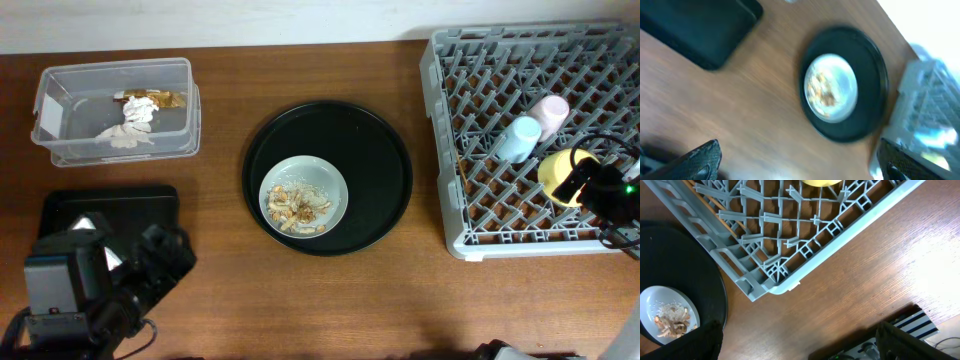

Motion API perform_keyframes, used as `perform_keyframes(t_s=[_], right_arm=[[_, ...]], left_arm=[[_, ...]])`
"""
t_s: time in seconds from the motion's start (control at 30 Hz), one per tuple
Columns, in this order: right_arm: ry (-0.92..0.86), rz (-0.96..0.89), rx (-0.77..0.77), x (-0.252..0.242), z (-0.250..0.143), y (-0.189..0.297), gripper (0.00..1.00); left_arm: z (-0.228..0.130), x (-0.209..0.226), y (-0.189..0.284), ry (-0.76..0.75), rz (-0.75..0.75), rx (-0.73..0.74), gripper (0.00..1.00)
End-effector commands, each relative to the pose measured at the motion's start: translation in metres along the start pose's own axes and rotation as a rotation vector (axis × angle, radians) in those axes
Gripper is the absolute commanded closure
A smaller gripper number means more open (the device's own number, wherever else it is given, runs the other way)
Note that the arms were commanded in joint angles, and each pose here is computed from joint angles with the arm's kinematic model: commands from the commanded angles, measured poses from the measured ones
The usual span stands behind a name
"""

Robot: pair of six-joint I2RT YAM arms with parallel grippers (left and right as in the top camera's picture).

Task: Sort waste into correct bins and load items into the dishwasher rack
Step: 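Reach the left gripper to the white plate of food scraps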

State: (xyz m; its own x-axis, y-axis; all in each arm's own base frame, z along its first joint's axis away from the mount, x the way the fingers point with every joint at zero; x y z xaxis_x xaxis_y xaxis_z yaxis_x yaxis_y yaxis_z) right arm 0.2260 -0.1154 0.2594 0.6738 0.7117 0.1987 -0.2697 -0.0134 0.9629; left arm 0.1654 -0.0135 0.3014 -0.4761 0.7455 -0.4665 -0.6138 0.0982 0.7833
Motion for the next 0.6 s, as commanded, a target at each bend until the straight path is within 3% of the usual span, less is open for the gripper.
perform_keyframes(t_s=[0.0,0.1,0.2,0.37,0.47,0.57], right_arm=[[-0.014,-0.014,0.002,-0.003,0.001,-0.001,0.02],[-0.014,-0.014,0.002,-0.003,0.001,-0.001,0.02],[-0.014,-0.014,0.001,-0.003,0.001,-0.001,0.02],[-0.014,-0.014,0.002,-0.003,0.001,-0.001,0.02],[-0.014,-0.014,0.002,-0.003,0.001,-0.001,0.02],[-0.014,-0.014,0.001,-0.003,0.001,-0.001,0.02]], left_arm=[[-0.019,-0.01,0.0,0.018,-0.069,0.109,0.01],[-0.025,-0.043,0.005,-0.19,-0.269,0.159,0.01],[-0.029,-0.068,0.005,-0.27,-0.404,0.221,0.01],[-0.048,-0.099,-0.03,-0.422,-0.396,0.382,0.01],[-0.057,-0.126,-0.046,-0.552,-0.334,0.362,0.01],[-0.061,-0.147,-0.07,-0.649,-0.171,0.299,0.01]])
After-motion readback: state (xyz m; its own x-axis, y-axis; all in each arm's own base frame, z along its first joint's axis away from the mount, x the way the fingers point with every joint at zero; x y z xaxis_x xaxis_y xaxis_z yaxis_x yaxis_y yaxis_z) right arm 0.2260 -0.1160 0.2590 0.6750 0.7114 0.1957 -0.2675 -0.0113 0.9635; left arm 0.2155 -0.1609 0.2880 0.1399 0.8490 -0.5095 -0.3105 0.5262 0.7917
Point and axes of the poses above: each gripper's point midway between its finger pads, its own y axis back along the fingers, its own x axis along the line the jaws close on, z = x × y, the point moved 1 cm from there along y, back along the fingers, and after that the axes turned 2 degrees about -y, right-handed, at the moved point
